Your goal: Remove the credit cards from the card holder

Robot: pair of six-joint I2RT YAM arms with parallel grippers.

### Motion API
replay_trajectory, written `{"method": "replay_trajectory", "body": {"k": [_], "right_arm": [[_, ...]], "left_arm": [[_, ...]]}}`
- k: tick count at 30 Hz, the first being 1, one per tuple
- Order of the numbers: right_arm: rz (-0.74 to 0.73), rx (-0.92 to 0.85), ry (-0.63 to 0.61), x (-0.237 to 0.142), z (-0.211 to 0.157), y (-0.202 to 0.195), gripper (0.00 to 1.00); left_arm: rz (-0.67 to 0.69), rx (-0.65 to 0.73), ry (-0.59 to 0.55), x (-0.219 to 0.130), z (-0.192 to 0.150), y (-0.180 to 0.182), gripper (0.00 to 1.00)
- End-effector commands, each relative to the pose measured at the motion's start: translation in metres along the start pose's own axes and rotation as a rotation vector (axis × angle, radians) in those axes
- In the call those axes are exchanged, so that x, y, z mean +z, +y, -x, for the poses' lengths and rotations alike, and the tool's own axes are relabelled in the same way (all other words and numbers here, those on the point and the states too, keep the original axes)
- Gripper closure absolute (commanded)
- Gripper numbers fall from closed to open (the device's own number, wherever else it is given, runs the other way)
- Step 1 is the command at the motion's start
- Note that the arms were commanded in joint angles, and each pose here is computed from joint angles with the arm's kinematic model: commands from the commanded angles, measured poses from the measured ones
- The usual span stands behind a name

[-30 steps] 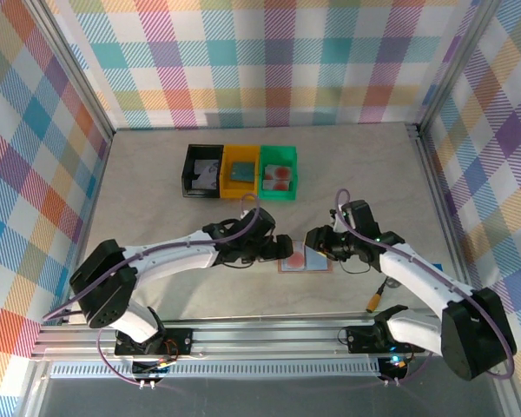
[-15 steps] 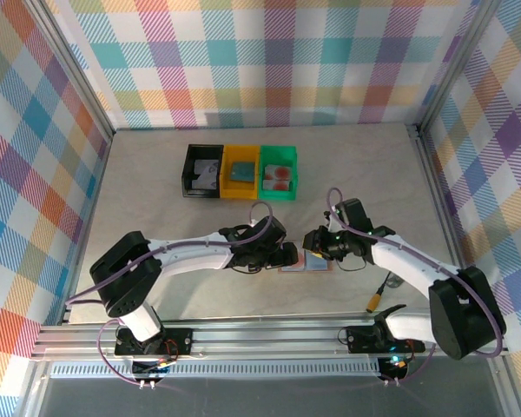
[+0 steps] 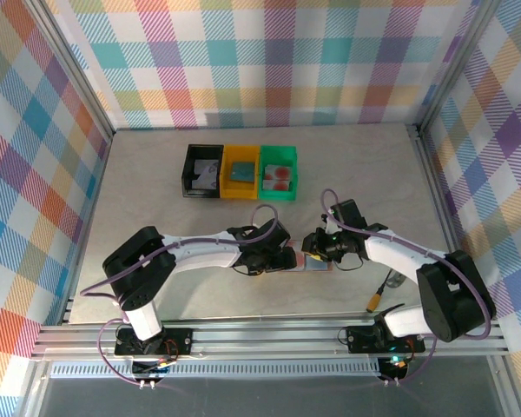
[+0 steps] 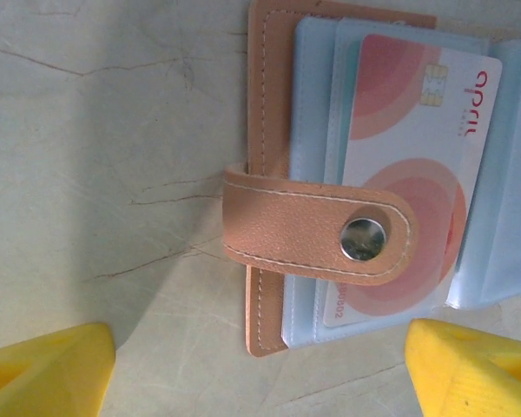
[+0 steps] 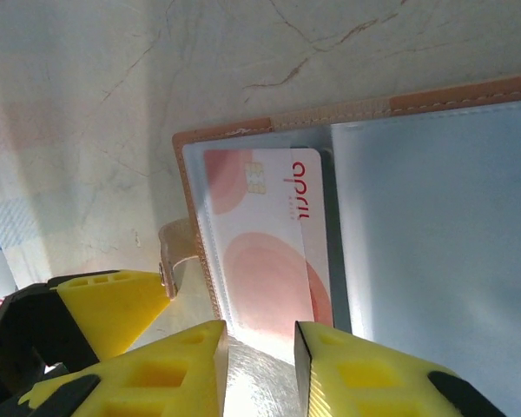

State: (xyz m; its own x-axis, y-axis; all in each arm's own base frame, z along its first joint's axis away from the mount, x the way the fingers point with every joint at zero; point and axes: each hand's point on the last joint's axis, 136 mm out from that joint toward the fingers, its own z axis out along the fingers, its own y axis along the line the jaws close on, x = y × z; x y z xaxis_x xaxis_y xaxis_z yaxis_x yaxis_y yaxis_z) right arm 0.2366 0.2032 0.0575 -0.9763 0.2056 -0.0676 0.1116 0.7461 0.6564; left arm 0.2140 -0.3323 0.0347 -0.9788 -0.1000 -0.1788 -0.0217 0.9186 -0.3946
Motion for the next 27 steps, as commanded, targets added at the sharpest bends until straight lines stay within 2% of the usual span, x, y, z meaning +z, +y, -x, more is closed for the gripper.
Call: {"method": "replay_trajectory", "body": {"k": [1,16,27], "right_arm": [[0.017,-0.032,-0.014,0.000,0.007,0.007,0.73],[0.009,-0.040,-0.002,0.011,0.006,-0.003,0.76],[-0.025,-0.028,-0.011,0.015,0.008,-0.011,0.75]], "left_arm": [[0.044,-0.013,0.047,0.008,-0.011,0.006,0.14],[0.119,-0.021,0.092,0.023,-0.020,0.022,0.15],[0.211,-0.037,0.137,0.034,-0.028,0.038,0.16]]}}
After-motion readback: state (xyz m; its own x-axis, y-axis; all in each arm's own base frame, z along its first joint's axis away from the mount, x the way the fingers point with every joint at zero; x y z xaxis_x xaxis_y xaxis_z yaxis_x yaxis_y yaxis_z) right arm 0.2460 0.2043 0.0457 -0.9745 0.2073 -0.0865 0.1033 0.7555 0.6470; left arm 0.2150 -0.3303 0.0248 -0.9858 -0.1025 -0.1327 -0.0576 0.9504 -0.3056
